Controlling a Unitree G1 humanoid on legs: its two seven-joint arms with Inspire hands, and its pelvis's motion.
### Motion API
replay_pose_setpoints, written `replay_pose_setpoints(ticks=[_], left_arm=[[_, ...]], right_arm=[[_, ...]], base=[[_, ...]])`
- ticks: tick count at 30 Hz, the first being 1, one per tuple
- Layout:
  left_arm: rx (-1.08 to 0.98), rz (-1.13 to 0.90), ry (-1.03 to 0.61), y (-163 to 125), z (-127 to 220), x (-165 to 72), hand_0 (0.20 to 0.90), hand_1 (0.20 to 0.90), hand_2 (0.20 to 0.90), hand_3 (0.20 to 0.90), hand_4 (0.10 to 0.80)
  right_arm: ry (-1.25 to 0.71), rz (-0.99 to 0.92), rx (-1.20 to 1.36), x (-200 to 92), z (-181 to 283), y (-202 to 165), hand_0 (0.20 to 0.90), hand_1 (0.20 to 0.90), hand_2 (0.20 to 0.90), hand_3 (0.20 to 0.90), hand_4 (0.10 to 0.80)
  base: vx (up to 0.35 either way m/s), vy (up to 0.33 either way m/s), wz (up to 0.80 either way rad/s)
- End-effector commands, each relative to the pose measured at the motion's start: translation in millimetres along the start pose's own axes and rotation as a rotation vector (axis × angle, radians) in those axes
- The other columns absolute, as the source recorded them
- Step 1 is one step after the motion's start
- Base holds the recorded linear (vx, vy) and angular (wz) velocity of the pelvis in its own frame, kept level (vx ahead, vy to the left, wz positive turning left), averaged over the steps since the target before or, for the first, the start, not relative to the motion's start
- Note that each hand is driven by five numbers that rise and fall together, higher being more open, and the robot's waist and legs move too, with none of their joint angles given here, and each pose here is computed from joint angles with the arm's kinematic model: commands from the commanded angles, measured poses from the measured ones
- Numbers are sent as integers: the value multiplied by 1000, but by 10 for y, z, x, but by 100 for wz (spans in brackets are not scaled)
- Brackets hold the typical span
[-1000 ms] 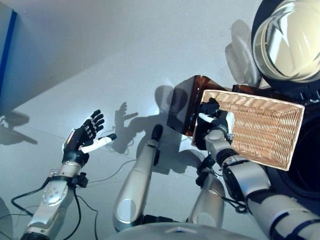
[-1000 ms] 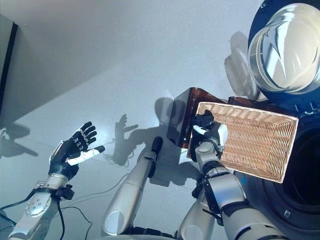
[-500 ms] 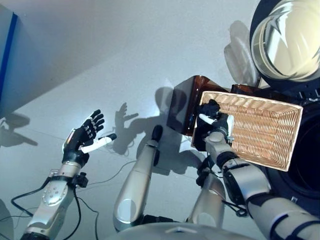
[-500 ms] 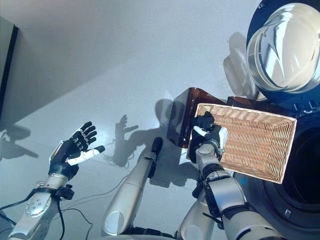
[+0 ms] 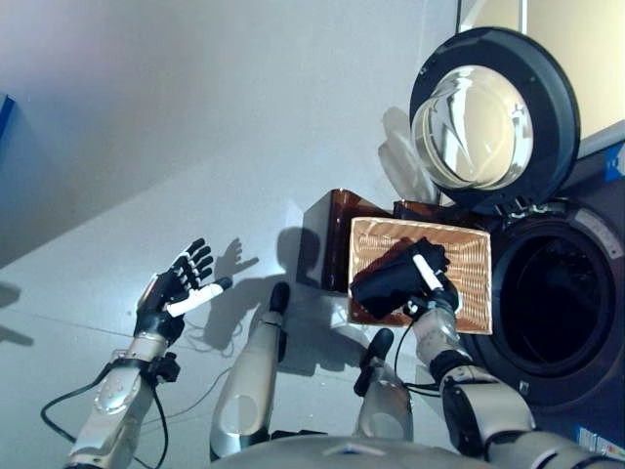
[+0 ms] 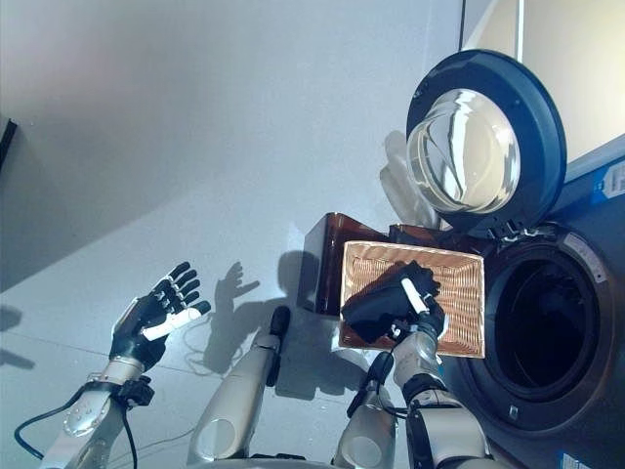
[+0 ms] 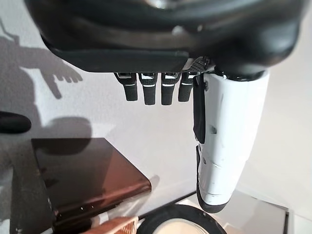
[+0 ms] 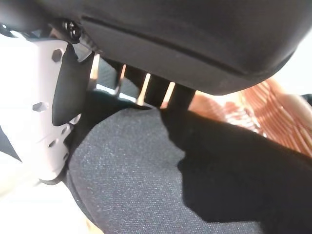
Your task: Pick up the clothes and place them into the washing machine
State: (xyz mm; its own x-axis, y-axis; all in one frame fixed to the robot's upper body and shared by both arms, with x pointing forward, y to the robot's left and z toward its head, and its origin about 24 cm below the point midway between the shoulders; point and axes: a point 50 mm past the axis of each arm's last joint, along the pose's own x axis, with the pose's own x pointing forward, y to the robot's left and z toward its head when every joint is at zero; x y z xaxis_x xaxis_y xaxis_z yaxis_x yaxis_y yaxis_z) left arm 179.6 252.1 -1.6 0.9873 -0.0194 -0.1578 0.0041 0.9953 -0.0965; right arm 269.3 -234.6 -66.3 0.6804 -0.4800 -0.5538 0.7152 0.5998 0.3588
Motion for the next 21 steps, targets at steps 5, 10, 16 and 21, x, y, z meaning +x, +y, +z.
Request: replay_pose_setpoints(ticks=[5,10,16,21], left_arm=[[-68,9,-44,-1,1,-110,900,900,900,900,800],[-116,27,-1,-34,-147,-141,900,900,900,900,800],[-174,55,39,-78,-296,-190,900,900,900,900,800],[-202,66,63,-109,-375,-239,900,900,900,900,800]], right_arm=[[-116,52,221,15,211,-98,200,200,200,200,300],[-127,32,396,-11,169,-224,200,200,200,200,300],[-202,-21,644,-65,168,-453,200,200,200,200,300],[-254,-89,719,-89,186,-626,200,200,200,200,300]], base=[[54,-6,-3],[55,-1,-3],[48,-8,-10],[30,0,-16]])
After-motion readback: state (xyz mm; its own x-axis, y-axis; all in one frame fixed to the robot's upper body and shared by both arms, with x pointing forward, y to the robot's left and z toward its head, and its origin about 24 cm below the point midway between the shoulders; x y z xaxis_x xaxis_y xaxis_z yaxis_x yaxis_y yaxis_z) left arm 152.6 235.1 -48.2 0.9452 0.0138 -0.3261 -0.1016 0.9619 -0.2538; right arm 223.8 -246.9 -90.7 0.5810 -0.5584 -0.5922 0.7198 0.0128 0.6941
